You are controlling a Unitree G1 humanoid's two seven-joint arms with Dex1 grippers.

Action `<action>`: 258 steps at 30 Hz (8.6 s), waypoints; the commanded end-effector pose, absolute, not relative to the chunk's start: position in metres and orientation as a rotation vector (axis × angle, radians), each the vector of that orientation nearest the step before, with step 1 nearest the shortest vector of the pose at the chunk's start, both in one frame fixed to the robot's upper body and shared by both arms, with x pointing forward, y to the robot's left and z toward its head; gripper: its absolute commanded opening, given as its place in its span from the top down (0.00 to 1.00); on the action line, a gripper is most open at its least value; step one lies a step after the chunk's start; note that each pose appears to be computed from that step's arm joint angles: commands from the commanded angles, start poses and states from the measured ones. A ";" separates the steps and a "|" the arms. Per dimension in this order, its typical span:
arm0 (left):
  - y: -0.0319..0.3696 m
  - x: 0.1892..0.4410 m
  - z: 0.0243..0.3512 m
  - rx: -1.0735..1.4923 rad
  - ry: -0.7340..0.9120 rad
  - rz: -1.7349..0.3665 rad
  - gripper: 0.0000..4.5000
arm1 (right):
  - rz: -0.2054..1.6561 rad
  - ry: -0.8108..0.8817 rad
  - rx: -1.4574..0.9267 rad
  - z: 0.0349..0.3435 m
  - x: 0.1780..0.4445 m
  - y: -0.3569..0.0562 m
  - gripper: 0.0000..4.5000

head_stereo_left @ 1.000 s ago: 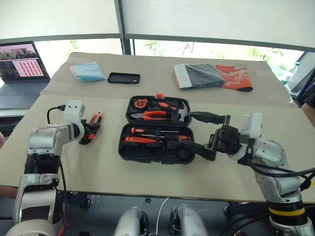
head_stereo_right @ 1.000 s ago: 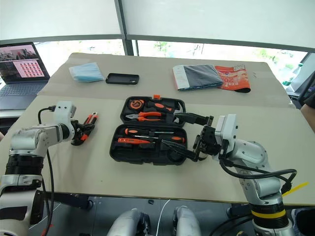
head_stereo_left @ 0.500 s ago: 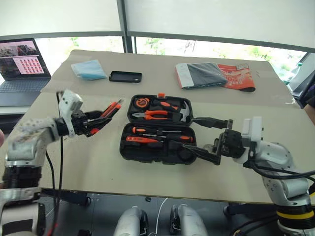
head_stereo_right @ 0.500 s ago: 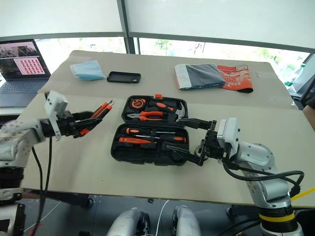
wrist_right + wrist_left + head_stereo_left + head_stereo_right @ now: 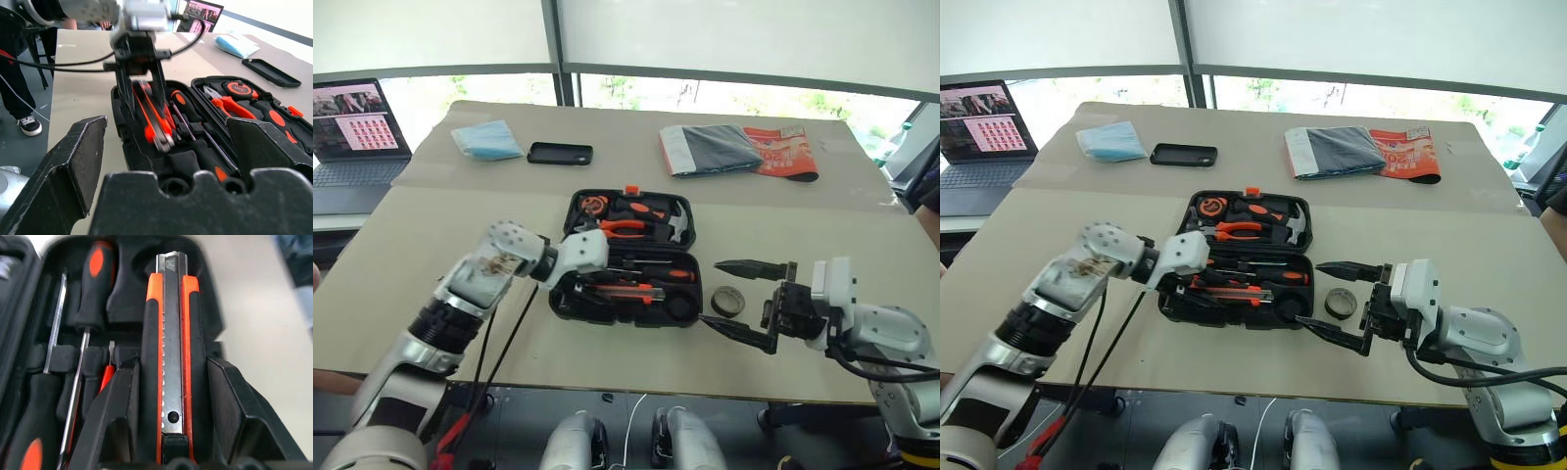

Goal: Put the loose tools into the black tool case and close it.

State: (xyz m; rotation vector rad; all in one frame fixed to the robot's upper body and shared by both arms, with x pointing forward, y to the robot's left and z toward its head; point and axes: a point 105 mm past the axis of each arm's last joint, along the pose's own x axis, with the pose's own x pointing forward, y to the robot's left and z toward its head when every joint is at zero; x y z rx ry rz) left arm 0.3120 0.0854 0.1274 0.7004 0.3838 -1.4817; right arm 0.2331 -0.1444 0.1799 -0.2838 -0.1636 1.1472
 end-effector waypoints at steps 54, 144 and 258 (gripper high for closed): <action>0.107 0.316 0.105 0.524 0.191 -1.430 0.99 | 1.056 -0.180 -0.207 0.177 0.234 -0.149 0.00; 0.155 0.246 0.161 0.233 -0.188 -1.492 0.00 | 0.989 0.494 -0.678 0.103 0.273 -0.189 0.11; 0.228 0.338 0.143 -0.014 0.642 -0.723 0.17 | 0.919 0.486 -0.108 0.171 0.316 -0.162 0.14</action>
